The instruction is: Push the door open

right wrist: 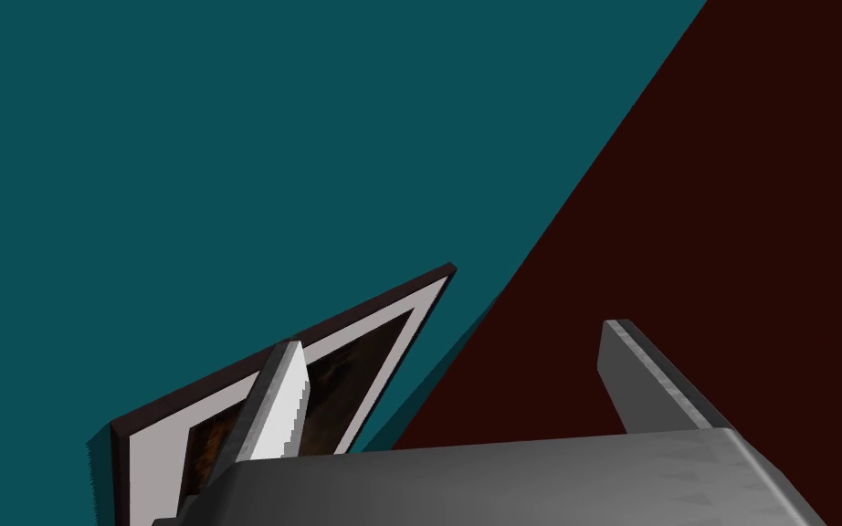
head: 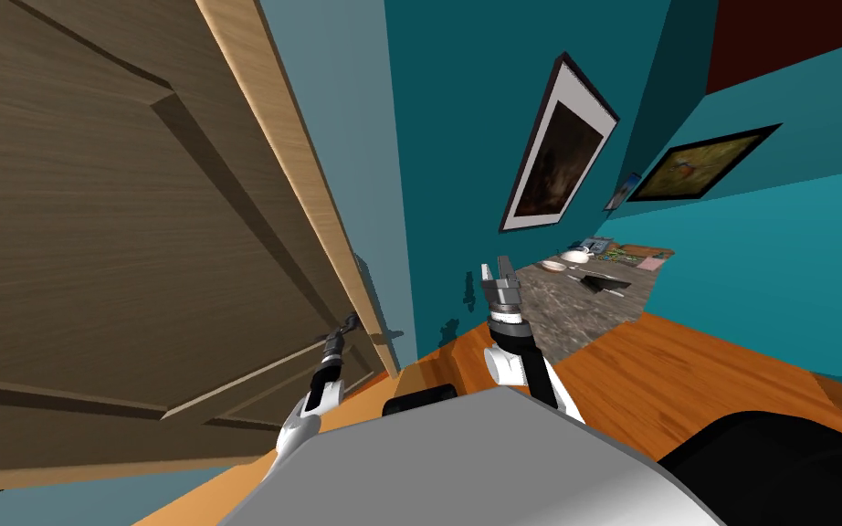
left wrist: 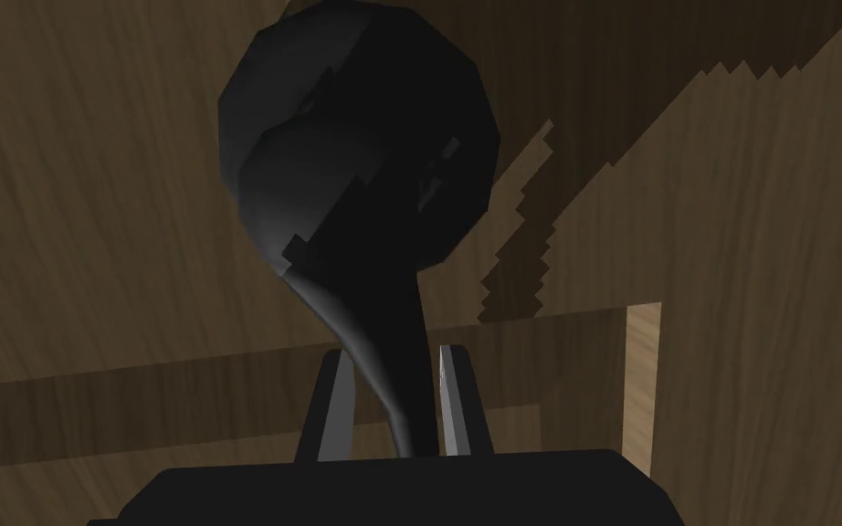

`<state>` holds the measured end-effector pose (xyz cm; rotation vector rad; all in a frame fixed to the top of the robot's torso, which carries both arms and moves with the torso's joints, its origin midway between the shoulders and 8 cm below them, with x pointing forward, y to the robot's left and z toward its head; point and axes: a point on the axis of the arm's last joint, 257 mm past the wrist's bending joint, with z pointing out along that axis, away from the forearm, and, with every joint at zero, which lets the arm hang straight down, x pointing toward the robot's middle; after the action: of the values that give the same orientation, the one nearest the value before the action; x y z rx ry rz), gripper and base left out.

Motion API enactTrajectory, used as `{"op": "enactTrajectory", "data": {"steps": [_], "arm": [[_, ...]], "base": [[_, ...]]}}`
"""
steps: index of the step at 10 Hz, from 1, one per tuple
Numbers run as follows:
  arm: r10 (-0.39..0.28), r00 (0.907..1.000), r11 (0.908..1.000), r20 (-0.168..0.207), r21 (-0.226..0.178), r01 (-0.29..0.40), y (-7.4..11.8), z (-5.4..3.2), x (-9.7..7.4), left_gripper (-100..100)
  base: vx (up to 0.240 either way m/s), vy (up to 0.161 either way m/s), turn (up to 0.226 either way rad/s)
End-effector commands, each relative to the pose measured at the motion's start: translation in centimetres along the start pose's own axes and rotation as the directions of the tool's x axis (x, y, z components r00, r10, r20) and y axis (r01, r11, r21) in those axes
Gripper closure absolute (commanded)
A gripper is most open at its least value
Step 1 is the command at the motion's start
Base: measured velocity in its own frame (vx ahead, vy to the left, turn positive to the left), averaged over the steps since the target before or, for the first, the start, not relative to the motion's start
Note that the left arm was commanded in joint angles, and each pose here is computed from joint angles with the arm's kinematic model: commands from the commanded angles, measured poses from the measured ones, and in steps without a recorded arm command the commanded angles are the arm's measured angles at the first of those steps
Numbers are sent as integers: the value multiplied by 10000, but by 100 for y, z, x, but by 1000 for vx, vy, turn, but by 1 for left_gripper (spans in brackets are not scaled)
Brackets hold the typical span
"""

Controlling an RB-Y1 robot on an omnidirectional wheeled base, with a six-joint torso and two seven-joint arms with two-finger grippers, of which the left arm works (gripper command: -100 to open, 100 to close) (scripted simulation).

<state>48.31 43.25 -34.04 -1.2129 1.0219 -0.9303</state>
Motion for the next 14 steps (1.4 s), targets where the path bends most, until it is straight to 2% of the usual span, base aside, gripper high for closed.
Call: {"op": "enactTrajectory", "data": {"steps": [1,2,3,4,6,7,10,13,14], "arm": [[151,9991,9989,400,432,-168,-178,117,-215,100],[171,9979,9985,624,499,-202,-203,128,-280,100],[171,9979,9985,624,499,-202,-203,128,-280,100],[188,9962,9981,850,562,-236,-226,138,-344,100],[188,9962,9981,850,562,-236,-226,138,-344,100],[217,9912,9973,1303,672,-307,-269,151,-472,100],[248,9784,9958,2054,809,-422,-327,155,-678,100],[262,9588,9946,2830,891,-535,-370,137,-885,100],[262,9588,9946,2830,891,-535,-370,137,-885,100]], "base": [[-2,30,-50],[-10,42,-117],[4,51,-46],[-1,59,-87],[-3,37,-1],[-8,50,-146],[-4,96,-170],[9,90,-126],[10,60,-72]]}}
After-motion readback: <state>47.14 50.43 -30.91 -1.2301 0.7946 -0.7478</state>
